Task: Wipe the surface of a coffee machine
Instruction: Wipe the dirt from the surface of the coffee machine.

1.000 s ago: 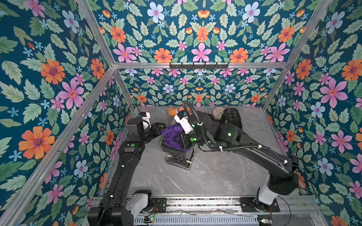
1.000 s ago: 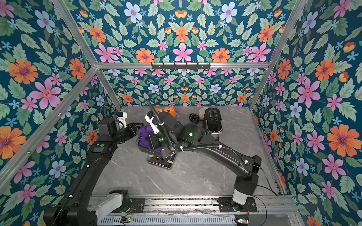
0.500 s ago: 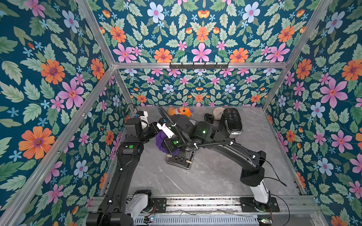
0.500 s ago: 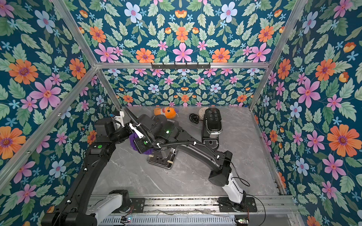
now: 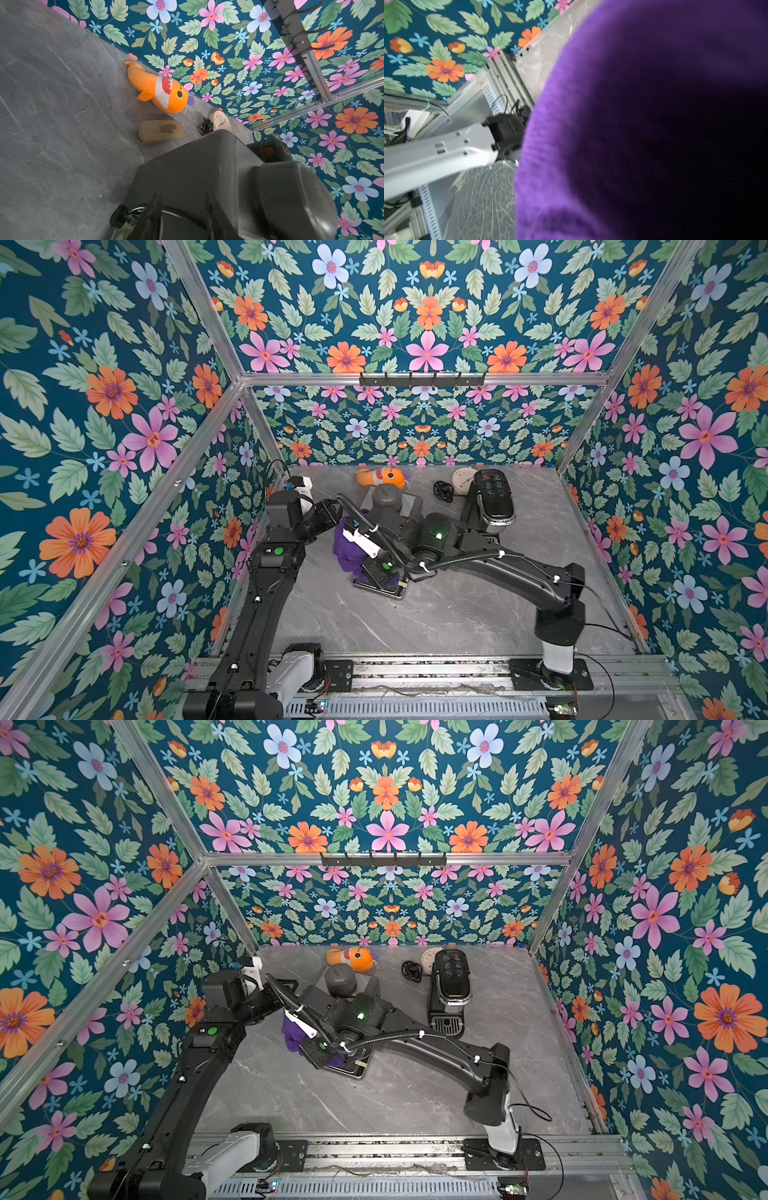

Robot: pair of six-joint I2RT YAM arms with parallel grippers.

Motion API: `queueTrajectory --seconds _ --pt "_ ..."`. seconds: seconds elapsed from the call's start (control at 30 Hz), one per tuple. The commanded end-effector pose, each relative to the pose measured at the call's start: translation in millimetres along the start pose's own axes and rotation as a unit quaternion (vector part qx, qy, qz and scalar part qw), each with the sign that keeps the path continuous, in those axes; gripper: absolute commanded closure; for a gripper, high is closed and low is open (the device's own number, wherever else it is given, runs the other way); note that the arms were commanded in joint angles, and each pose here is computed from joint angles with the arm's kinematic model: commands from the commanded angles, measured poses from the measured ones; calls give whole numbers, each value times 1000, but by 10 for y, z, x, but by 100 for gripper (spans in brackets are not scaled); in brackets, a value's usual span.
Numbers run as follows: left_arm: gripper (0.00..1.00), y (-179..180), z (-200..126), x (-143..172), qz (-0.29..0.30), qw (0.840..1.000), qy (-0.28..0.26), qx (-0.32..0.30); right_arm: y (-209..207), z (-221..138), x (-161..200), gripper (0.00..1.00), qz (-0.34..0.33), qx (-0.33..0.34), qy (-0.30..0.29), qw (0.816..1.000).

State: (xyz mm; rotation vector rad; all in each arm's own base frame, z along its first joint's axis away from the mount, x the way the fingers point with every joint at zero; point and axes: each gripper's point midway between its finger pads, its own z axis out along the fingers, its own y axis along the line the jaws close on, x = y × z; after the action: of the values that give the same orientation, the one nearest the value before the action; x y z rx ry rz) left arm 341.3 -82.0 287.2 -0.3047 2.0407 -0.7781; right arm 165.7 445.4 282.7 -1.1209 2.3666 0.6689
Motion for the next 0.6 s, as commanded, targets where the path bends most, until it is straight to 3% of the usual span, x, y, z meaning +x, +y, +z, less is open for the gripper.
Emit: queueTrajectory --seconds 0.0,0.17,0.37,0.57 --pt "63 -4 0 -59 12 1000 -8 -3 -99 -164 -21 100 34 14 -44 998" --pt "63 -30 -12 -92 14 1000 -11 -2 -354 -427 152 100 86 21 -85 992" --pt "63 -61 -22 -108 17 1000 -10 2 -944 -625 387 100 180 39 -113 976" --pt "63 -111 -10 -135 20 1000 -9 12 -1362 -955 226 100 217 45 -164 961"
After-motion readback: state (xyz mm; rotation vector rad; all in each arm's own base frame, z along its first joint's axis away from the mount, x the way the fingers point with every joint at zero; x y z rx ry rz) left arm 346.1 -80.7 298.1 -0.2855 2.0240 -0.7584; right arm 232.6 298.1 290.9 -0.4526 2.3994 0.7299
